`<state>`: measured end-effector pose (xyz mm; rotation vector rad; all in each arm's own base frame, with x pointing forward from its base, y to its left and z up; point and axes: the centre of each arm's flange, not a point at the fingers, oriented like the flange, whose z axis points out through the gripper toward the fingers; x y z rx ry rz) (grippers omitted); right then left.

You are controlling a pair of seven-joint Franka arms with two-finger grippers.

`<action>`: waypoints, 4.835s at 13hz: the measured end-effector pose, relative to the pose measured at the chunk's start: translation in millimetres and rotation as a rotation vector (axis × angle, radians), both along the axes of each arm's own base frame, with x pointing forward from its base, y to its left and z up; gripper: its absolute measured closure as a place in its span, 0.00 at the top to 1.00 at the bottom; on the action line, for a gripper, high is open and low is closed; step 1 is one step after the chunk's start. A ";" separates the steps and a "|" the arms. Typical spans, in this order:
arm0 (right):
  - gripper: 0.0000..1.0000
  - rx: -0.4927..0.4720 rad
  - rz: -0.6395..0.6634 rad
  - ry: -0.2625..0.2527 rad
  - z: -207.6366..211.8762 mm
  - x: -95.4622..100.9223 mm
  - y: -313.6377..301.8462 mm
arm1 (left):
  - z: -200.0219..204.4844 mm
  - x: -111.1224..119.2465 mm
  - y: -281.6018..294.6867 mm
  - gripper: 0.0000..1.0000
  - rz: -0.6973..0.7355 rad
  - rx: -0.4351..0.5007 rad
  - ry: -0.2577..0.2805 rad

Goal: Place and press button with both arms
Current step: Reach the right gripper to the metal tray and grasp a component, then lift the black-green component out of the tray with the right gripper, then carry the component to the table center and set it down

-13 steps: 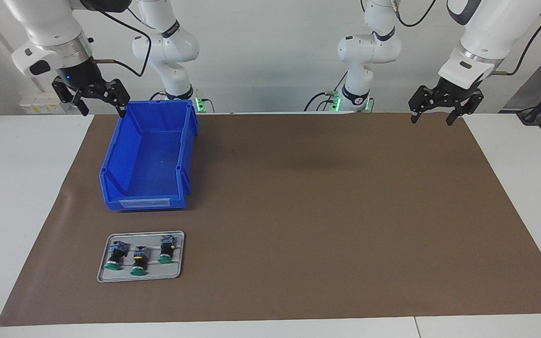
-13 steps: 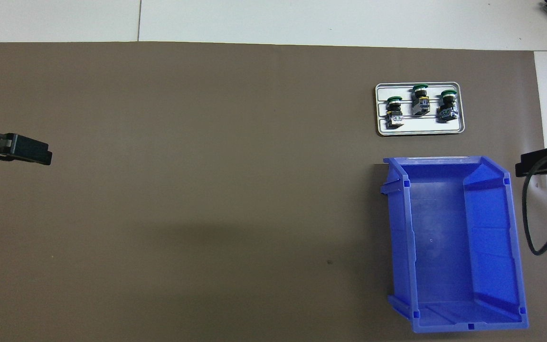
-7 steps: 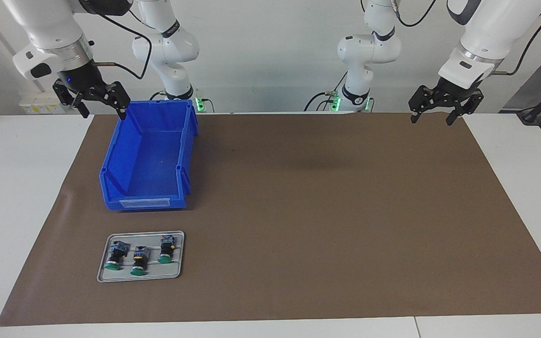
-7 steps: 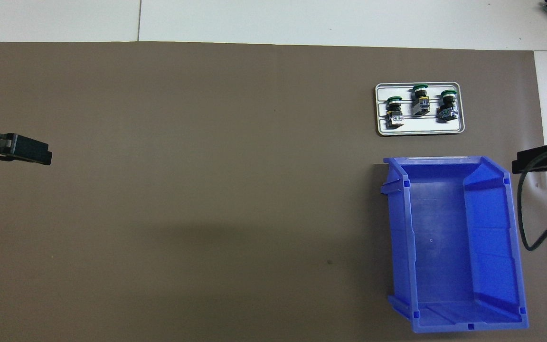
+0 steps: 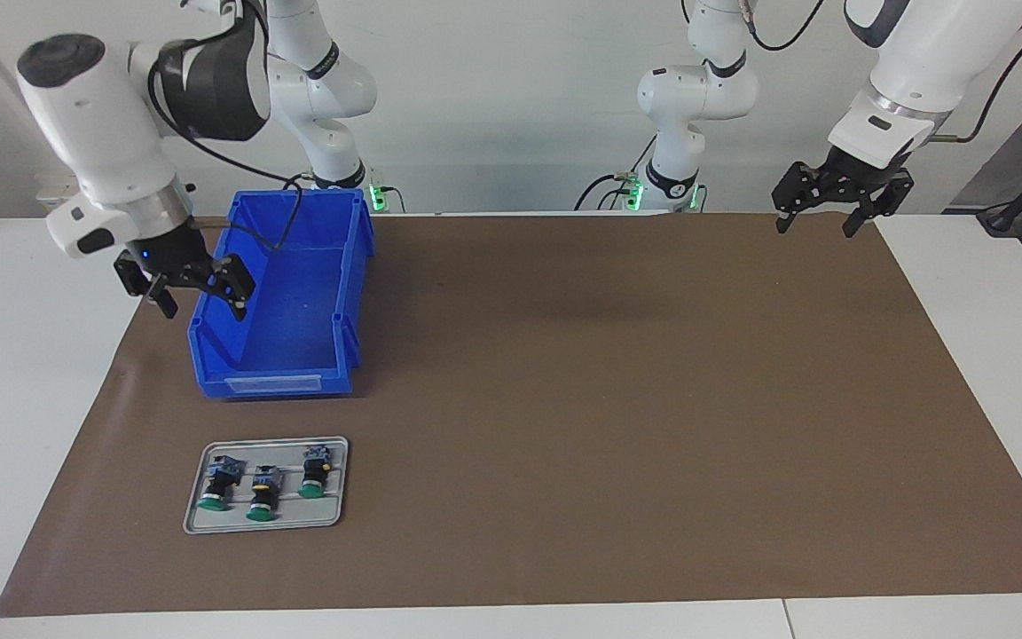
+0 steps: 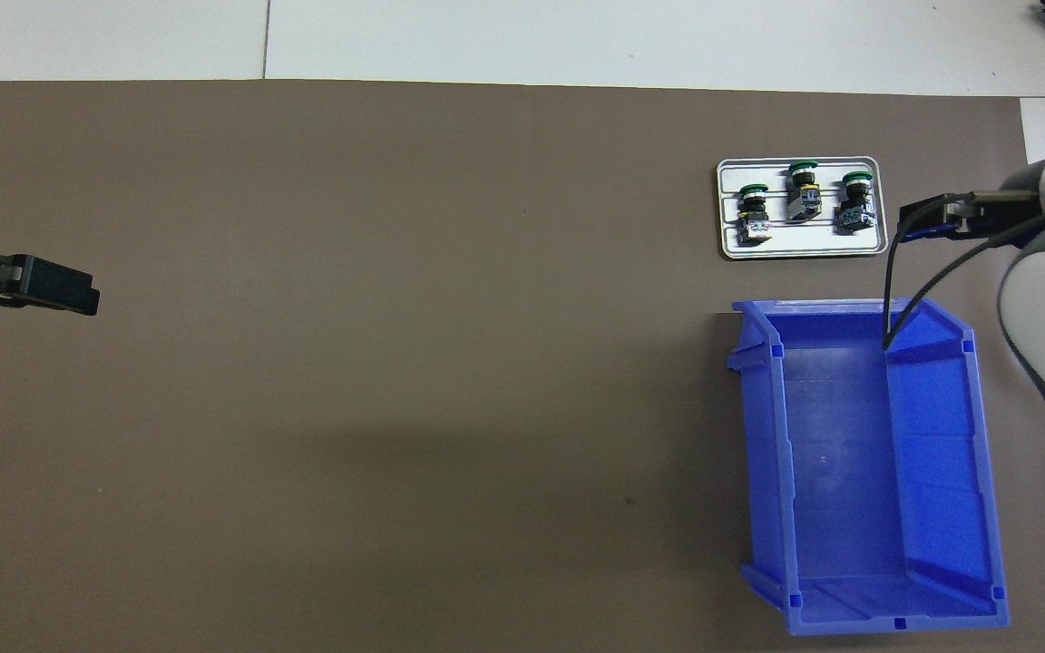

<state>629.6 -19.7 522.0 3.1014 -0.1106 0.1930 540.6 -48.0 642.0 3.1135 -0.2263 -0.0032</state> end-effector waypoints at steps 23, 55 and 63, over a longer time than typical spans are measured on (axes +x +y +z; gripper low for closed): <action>0.91 0.029 0.067 -0.134 -218.4 91.2 10.8 | 0.0 0.0 0.0 1.00 0.000 0.000 0.000; 0.33 0.204 -1.278 -0.082 -86.6 -5.9 344.6 | 0.0 0.0 0.0 1.00 0.000 0.000 0.000; 0.33 0.137 -1.465 -0.189 -194.6 -103.8 482.2 | 0.0 0.0 0.0 1.00 0.000 0.000 0.000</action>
